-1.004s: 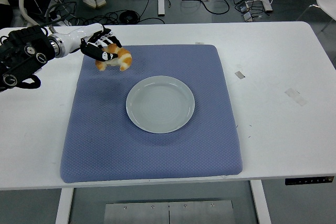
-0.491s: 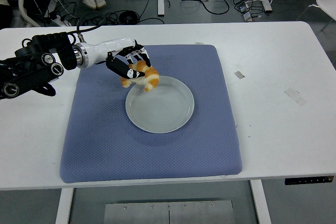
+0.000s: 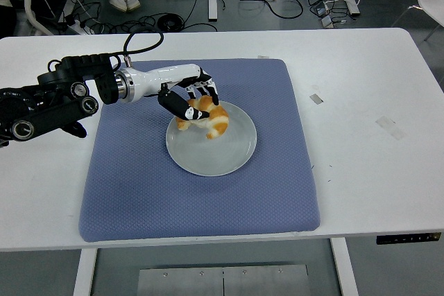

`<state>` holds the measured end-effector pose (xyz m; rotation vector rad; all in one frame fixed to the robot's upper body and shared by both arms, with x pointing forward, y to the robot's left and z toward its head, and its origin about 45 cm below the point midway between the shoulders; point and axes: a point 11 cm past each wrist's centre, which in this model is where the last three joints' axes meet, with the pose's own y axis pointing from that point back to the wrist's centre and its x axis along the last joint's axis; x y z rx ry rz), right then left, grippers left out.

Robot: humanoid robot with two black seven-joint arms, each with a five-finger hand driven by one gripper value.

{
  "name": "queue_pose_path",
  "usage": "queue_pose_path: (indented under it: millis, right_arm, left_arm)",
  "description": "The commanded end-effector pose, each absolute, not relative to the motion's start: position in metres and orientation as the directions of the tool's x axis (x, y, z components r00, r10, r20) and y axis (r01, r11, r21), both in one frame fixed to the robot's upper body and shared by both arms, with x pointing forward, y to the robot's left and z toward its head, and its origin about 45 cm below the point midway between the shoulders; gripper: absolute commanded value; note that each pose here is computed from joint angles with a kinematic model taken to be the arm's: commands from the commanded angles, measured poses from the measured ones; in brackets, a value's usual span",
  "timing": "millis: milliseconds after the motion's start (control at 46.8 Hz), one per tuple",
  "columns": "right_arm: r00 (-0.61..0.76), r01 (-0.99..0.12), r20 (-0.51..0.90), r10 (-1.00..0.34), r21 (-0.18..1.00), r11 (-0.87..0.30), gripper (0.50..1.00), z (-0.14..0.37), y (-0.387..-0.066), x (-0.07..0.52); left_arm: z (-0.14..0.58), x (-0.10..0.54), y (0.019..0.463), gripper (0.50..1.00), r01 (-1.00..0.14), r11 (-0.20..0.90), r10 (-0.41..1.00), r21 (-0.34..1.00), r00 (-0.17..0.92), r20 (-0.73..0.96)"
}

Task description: Place the bread on the plate

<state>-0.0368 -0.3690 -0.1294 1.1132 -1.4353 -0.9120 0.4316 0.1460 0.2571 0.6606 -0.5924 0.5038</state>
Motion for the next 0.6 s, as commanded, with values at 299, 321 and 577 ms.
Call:
queue_pose_path:
  millis: [299,321,577]
  right_arm:
    - [-0.012,-0.157,0.277,-0.961,0.948,0.275,1.0,-0.129,-0.369,-0.037]
    - [-0.013,-0.157,0.277,-0.961,0.948,0.276,1.0,-0.129,-0.369,-0.037]
    - [-0.012,-0.157,0.277,-0.961,0.948,0.275,1.0,-0.129,-0.369,-0.037]
  left_arm:
    - [0.246,0.427,0.134,0.5,-0.594,0.686,0.219,0.42,0.719,0.659]
    - [0.246,0.427,0.133,0.5,-0.595,0.685,0.22,0.419,0.718,0.66]
    - [0.236,0.424,0.128,0.5,-0.598,0.681,0.216,0.423,0.716,0.664]
